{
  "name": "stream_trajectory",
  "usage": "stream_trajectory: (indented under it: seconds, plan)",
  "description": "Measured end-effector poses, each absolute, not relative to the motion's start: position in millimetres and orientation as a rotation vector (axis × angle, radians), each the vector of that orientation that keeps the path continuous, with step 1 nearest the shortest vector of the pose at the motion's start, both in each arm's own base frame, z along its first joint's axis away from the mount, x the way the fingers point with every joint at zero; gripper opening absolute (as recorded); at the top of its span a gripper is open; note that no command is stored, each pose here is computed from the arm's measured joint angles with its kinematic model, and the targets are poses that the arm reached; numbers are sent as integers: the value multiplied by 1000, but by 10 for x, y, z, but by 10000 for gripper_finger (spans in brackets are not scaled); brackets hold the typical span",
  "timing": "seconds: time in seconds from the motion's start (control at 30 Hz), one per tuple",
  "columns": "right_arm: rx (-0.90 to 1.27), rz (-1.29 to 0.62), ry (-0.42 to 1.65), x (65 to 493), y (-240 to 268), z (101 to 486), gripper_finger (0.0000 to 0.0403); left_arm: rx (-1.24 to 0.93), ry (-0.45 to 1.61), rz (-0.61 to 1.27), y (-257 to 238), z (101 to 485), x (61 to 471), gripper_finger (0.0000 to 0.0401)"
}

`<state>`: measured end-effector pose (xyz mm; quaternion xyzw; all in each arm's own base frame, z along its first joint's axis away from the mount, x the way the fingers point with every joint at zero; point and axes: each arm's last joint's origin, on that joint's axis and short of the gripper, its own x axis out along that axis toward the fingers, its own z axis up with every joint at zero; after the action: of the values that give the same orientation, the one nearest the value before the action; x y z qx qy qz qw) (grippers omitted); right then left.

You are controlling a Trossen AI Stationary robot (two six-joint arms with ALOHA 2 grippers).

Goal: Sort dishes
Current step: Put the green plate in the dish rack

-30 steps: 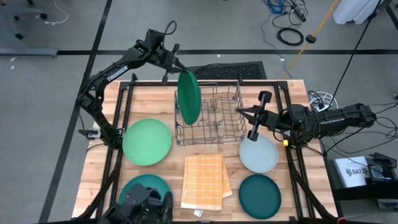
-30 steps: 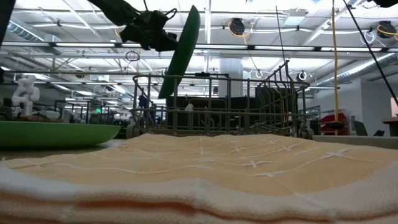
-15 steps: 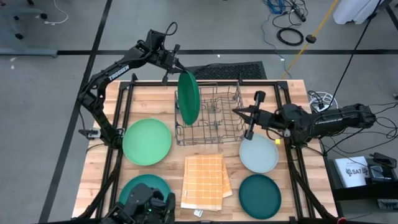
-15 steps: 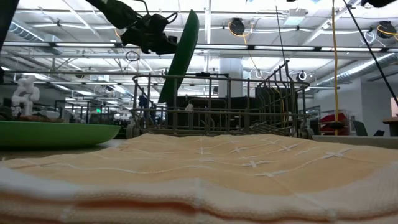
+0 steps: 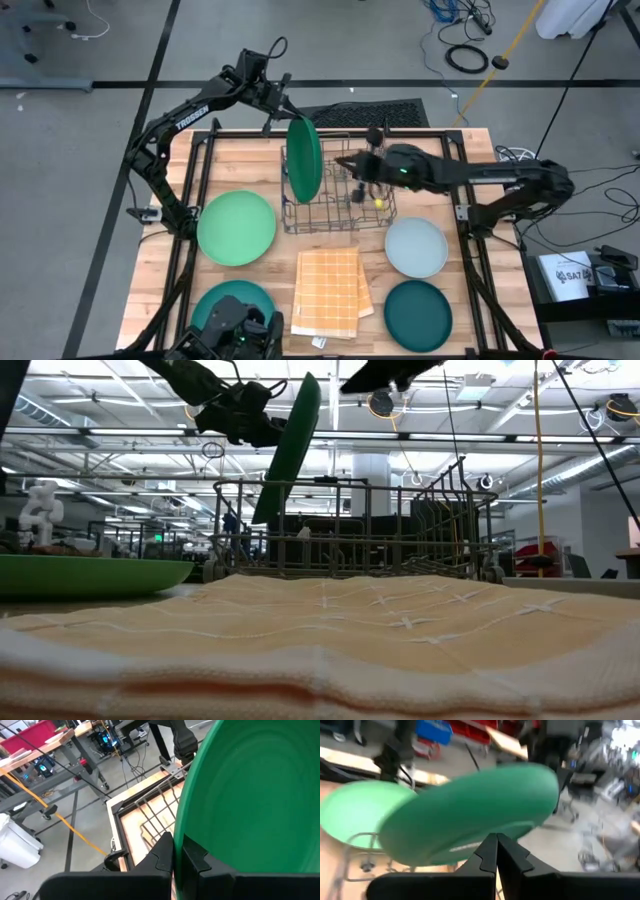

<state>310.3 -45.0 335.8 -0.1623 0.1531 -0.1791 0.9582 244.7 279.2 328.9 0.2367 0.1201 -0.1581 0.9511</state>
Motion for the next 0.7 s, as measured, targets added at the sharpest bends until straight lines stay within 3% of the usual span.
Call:
stream_trajectory:
  seconds: [0.23,0.7]
  plan:
    - [-260,-420,420,3464,-729,3096,0,456,258,-327,2780,3272,2438,15]
    - [-281,-373,448,3806,-774,2928,0,371,398,-311,2692,3180,2447,28]
